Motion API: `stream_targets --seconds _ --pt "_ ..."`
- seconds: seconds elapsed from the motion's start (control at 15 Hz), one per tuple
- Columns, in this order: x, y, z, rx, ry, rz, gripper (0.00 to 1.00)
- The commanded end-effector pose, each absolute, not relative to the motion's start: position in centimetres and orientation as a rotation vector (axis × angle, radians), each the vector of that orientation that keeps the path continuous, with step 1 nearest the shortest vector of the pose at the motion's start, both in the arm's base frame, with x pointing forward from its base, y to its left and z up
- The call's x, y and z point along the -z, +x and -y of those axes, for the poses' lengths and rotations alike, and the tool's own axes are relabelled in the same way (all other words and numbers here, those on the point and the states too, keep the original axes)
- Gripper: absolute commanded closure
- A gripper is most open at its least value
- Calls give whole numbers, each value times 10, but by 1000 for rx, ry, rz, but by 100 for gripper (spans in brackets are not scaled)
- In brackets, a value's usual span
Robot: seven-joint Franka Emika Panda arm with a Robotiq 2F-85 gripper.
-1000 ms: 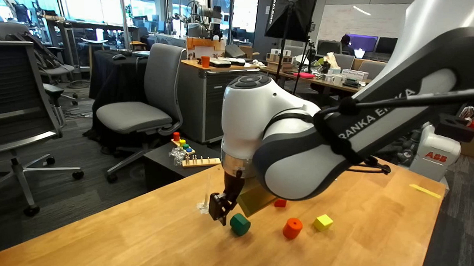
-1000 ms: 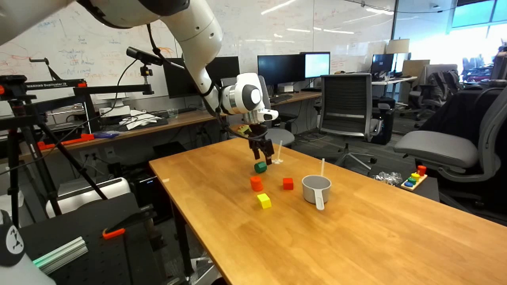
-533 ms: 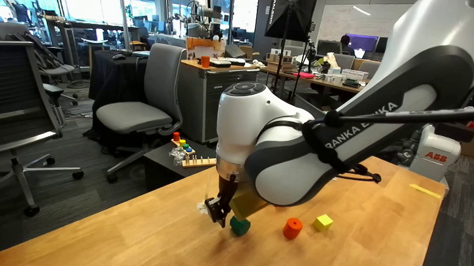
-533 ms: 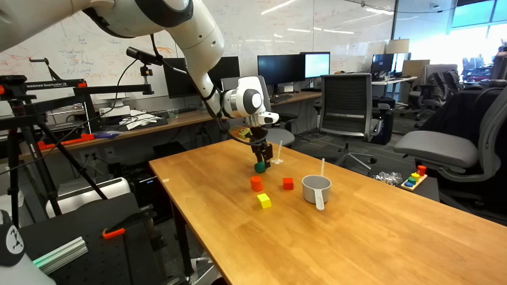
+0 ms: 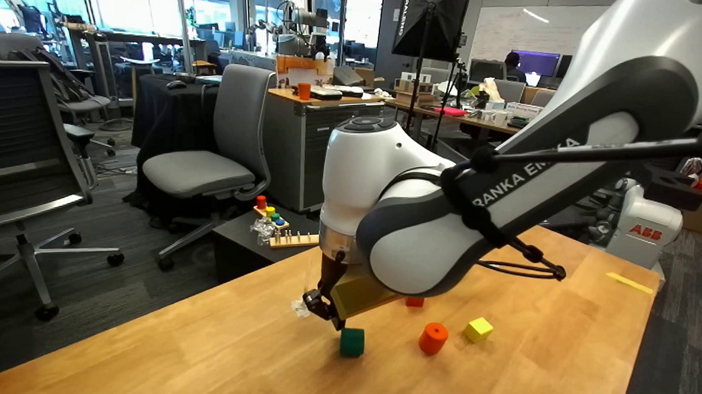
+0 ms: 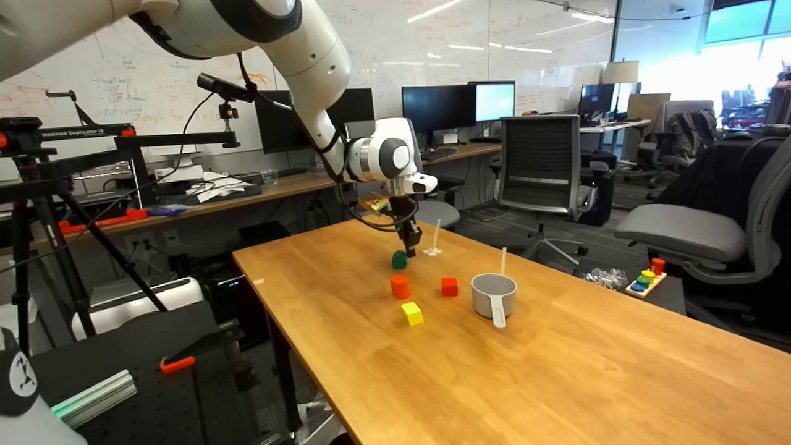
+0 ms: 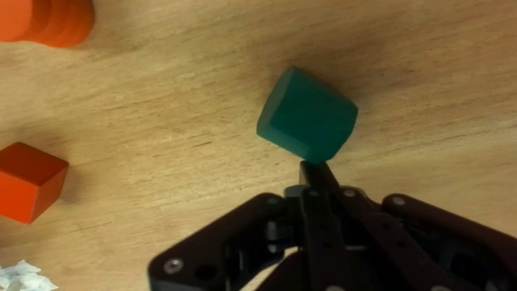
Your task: Put all the blocks in the gray pot one at a time except the orange cylindrical block
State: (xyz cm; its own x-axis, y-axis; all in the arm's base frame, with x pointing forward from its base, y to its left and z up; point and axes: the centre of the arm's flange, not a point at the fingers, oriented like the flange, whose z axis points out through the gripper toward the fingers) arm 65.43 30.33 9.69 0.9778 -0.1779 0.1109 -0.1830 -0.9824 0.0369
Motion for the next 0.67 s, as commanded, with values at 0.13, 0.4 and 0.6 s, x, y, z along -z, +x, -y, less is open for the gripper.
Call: stream_targets --seconds 0.13,0.4,0.6 --pt "-123 654 -298 -211 3082 380 68" --pt "-131 647 -301 -261 3072 501 35" --pt "-130 641 -308 -262 3073 588 14"
